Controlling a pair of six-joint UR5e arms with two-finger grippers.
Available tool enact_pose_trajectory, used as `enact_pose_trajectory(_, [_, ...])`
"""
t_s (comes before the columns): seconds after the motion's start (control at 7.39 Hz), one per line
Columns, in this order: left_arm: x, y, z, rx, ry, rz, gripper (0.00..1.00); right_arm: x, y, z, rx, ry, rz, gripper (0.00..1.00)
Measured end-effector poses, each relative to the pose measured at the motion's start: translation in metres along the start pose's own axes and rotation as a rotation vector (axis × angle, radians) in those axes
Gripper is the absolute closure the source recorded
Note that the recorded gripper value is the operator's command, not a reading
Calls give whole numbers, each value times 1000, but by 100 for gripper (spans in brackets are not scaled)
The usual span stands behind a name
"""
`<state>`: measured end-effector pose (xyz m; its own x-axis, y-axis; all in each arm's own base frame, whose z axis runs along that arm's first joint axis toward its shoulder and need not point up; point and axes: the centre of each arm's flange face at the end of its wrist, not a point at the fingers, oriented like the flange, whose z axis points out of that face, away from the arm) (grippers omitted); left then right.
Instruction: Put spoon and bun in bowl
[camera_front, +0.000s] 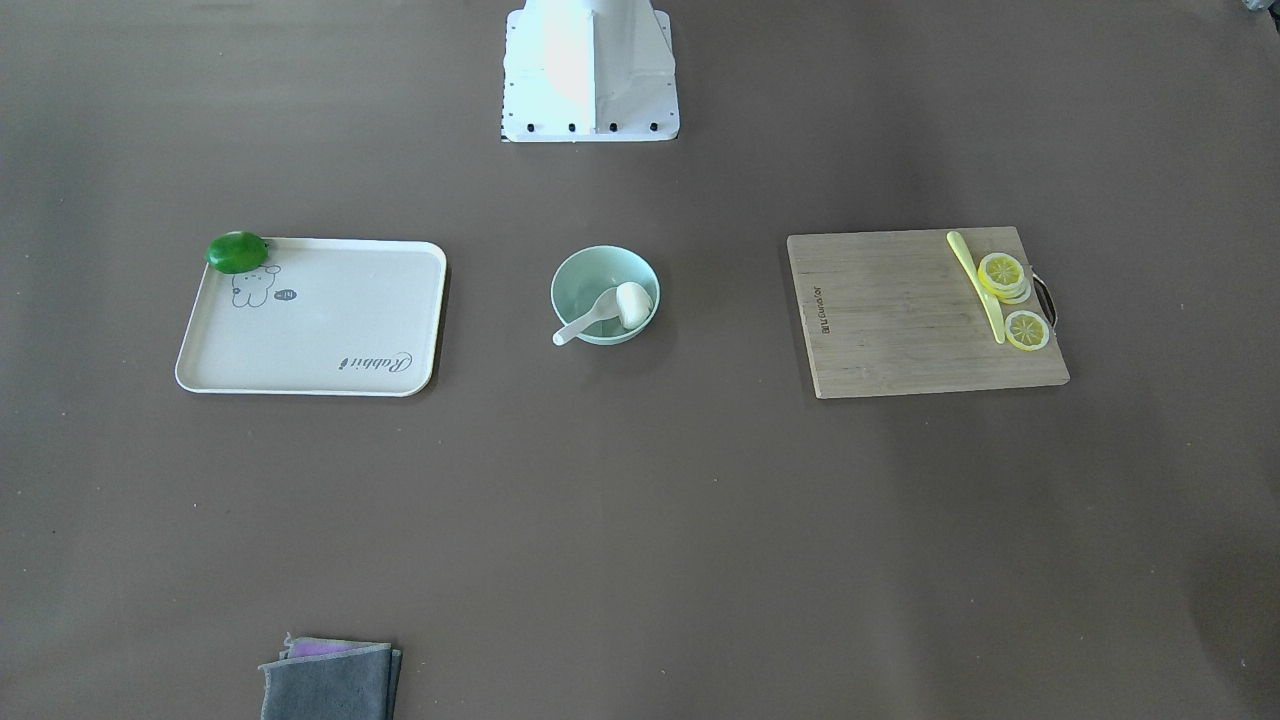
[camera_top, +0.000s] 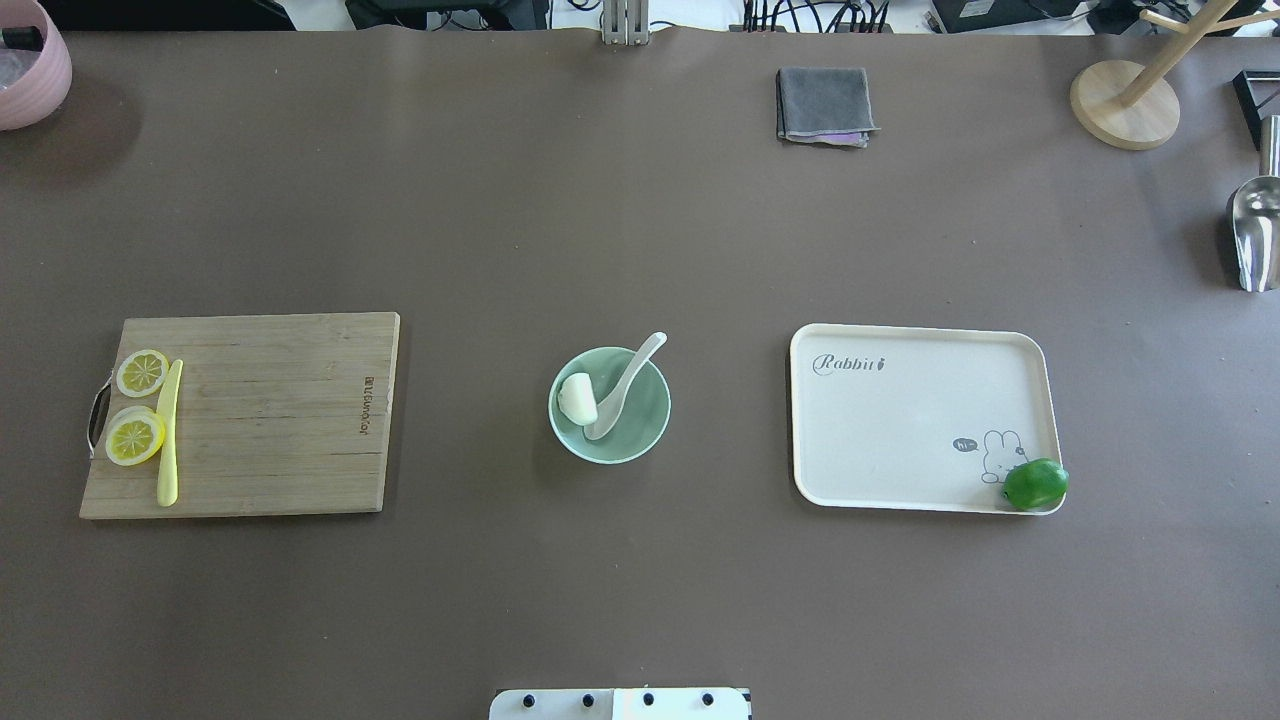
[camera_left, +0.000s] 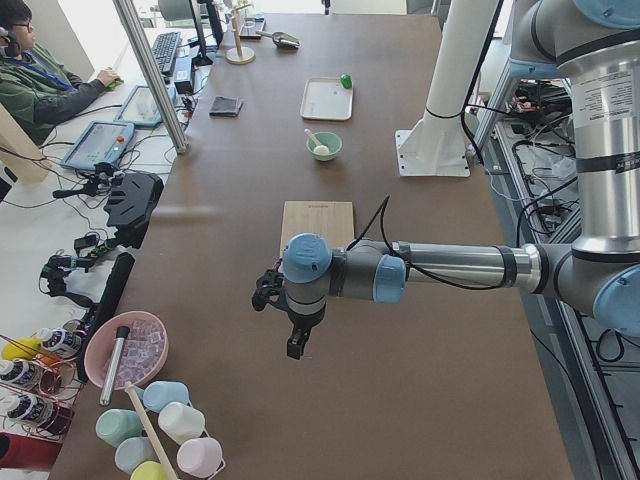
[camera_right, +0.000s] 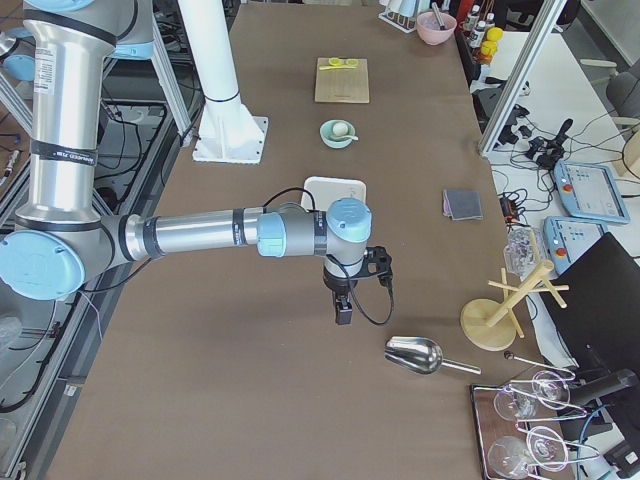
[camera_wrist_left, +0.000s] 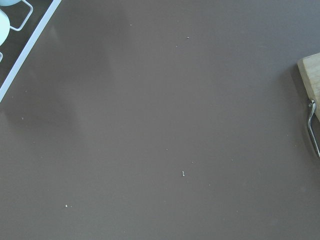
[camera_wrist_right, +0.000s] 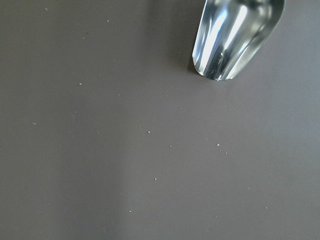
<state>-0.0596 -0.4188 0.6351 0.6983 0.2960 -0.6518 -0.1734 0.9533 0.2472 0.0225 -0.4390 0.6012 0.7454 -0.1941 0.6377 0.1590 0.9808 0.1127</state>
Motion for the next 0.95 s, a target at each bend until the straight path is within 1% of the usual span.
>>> enact_pose_trajectory(0.41, [0, -1, 0, 1, -2, 1, 1, 1, 2, 0, -4, -1, 5, 0])
enact_pose_trajectory(0.95, [-1, 1, 1, -2, -1, 0, 1, 6, 14, 9, -21, -2, 18, 0])
